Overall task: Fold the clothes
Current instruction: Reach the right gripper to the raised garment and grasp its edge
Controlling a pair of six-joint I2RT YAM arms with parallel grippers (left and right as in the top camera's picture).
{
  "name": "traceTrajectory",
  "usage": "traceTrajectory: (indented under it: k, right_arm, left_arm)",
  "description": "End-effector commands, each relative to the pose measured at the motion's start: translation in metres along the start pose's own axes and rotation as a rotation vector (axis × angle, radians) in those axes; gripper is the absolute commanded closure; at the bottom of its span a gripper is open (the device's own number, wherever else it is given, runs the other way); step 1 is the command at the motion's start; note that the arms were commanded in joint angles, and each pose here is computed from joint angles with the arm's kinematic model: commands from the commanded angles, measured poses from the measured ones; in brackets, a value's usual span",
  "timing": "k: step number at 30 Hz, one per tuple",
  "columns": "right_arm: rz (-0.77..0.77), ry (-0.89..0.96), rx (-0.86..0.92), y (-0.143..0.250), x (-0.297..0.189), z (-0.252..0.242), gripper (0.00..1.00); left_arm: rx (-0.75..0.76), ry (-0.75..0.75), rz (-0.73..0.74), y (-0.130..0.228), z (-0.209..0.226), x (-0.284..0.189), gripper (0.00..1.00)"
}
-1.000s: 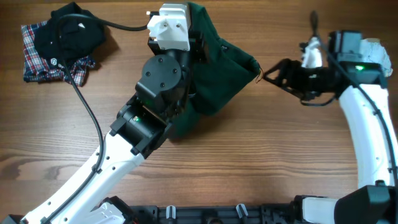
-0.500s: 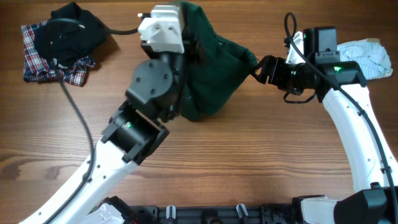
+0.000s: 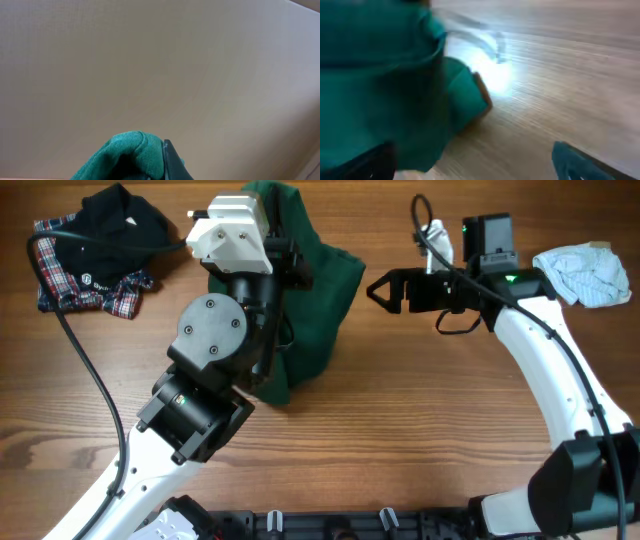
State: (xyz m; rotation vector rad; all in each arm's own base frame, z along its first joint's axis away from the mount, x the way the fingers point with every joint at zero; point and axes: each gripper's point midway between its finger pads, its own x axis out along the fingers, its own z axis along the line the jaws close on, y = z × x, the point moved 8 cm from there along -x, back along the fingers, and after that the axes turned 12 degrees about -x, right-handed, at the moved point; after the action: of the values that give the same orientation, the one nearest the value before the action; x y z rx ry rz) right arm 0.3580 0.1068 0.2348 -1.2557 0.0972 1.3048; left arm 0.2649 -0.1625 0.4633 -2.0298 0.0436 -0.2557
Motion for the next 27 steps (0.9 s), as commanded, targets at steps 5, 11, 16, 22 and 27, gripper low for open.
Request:
traceTrajectory:
  k: [5, 11, 16, 22, 27]
  right_arm:
    - [-0.142, -0.411, -0.293, -0.009, 0.023, 0.015, 0.00]
    - [-0.247, -0.594, -0.374, -0.014, 0.045, 0.007, 0.00]
    - [-0.347, -0.801, -0.444, -0.014, 0.059, 0.002, 0.00]
    - [-0.374, -0.886, -0.487, -0.013, 0.066, 0.007, 0.00]
    - [-0.388, -0.952, -0.543, -0.015, 0.069, 0.022, 0.00]
  left_arm:
    - [0.013, -0.026, -0.067, -0.024, 0.001, -0.006, 0.96]
    - [-0.005, -0.016, -0.092, -0.036, 0.002, -0.015, 0.96]
    - [-0.006, -0.018, -0.088, -0.039, 0.004, -0.020, 0.96]
    - [-0.013, -0.018, -0.087, -0.039, 0.004, -0.020, 0.96]
    - [-0.030, -0.019, -0.080, -0.038, 0.004, -0.020, 0.96]
